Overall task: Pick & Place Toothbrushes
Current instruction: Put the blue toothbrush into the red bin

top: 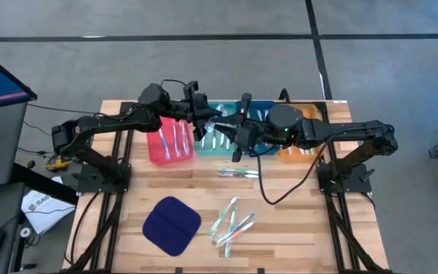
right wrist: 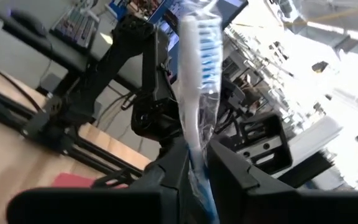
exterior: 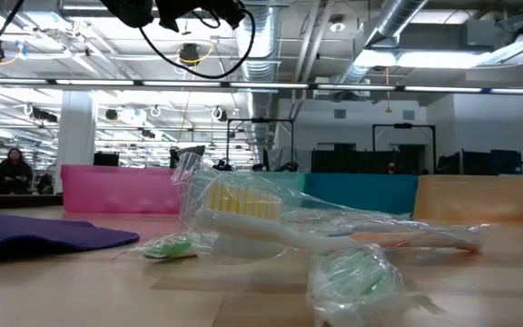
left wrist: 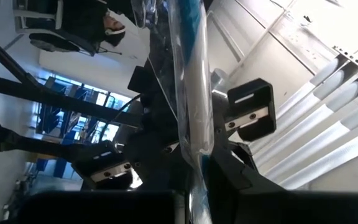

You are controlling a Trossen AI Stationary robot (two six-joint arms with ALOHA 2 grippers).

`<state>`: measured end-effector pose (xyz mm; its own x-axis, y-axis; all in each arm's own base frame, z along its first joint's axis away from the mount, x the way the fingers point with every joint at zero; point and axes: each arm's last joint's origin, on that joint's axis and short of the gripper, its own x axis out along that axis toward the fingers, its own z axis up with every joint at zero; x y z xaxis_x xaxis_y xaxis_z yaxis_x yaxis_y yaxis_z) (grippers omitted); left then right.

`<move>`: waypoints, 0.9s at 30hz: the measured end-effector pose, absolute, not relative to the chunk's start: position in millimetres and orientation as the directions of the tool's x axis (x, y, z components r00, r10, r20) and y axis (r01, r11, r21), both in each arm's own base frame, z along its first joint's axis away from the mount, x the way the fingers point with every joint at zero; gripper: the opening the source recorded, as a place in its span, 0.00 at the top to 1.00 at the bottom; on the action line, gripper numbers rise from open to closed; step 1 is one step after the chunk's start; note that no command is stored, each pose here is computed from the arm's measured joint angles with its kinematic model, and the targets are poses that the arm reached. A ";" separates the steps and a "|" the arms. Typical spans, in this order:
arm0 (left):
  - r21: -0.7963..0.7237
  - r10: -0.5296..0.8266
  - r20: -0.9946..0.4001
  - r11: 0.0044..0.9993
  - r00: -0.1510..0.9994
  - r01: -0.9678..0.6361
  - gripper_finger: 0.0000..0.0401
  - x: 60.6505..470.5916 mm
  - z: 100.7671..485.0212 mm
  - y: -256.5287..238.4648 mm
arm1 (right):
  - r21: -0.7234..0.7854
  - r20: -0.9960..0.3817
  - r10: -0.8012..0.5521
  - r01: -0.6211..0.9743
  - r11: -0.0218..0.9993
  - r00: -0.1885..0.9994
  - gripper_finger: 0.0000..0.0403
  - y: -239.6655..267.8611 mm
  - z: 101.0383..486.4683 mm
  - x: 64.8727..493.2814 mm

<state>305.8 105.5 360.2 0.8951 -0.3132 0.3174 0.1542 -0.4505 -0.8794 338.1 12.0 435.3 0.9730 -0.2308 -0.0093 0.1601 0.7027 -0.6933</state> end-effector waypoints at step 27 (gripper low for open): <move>-0.901 -0.338 0.315 -0.402 0.887 0.167 0.96 304.1 360.4 107.4 | -0.435 -0.007 -0.235 0.209 0.876 0.972 0.48 11.6 436.0 337.3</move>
